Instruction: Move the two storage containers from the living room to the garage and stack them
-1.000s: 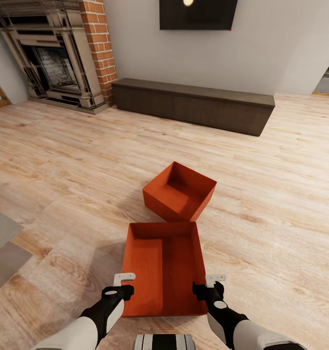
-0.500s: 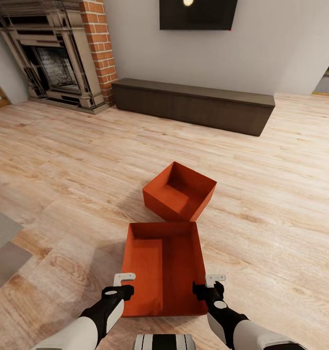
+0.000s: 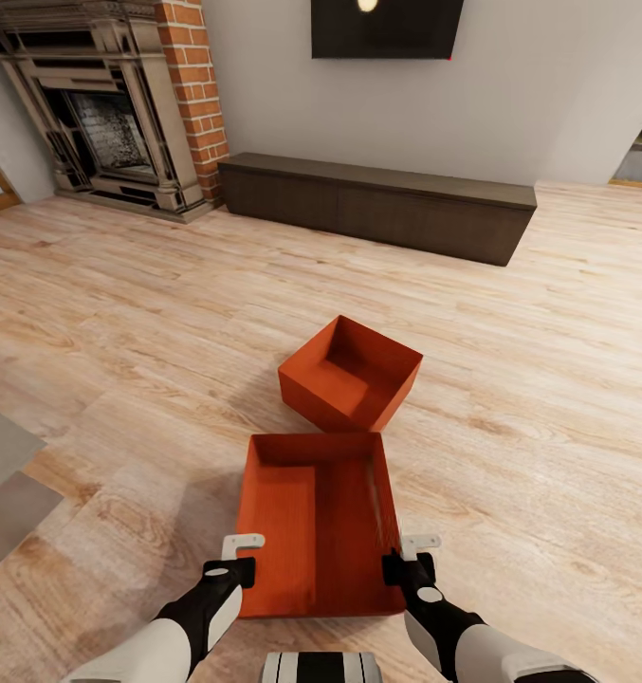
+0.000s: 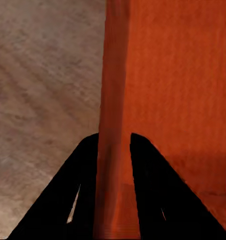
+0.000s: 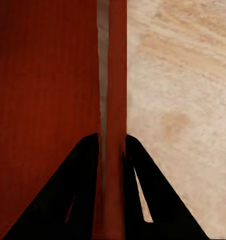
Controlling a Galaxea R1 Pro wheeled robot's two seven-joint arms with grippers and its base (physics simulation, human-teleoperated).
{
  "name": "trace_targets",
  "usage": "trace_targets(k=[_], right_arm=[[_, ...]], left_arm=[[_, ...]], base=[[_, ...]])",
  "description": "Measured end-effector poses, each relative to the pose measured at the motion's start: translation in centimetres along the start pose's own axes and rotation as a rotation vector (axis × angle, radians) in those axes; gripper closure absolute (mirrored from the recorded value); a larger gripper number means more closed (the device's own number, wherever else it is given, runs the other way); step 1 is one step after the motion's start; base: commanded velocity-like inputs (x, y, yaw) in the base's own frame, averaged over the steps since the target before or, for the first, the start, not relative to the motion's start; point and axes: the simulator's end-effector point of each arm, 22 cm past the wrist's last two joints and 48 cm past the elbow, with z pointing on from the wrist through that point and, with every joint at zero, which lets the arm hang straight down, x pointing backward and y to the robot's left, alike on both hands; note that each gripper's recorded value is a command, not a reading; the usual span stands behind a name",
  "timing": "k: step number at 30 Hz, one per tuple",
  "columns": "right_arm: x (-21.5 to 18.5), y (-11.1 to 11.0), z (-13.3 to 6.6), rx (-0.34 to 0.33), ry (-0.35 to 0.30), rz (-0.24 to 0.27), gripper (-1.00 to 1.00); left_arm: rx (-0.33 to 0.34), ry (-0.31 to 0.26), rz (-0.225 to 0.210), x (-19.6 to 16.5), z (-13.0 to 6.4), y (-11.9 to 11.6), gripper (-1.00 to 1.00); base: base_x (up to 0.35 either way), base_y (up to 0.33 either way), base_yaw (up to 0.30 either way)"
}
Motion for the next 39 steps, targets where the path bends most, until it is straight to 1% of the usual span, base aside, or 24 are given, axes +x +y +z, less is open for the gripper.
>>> trace_targets(k=[4,19,39], right_arm=[[0.0,0.2,0.0,-0.006,-0.001,-0.009,1.00],[0.0,0.1,0.0,-0.005,-0.001,-0.006,1.00],[-3.4,-0.2,-3.1,-0.004,-0.003,0.000,1.00]], left_arm=[[0.007,-0.002,-0.001,-0.1,0.0,-0.3,1.00],[0.006,-0.002,0.003,0.0,0.0,-0.3,1.00],[0.009,-0.001,-0.002,-2.6,-3.8,0.0,1.00]], base=[[0.000,0.000,0.000],[0.000,0.000,0.000],[0.000,0.000,0.000]])
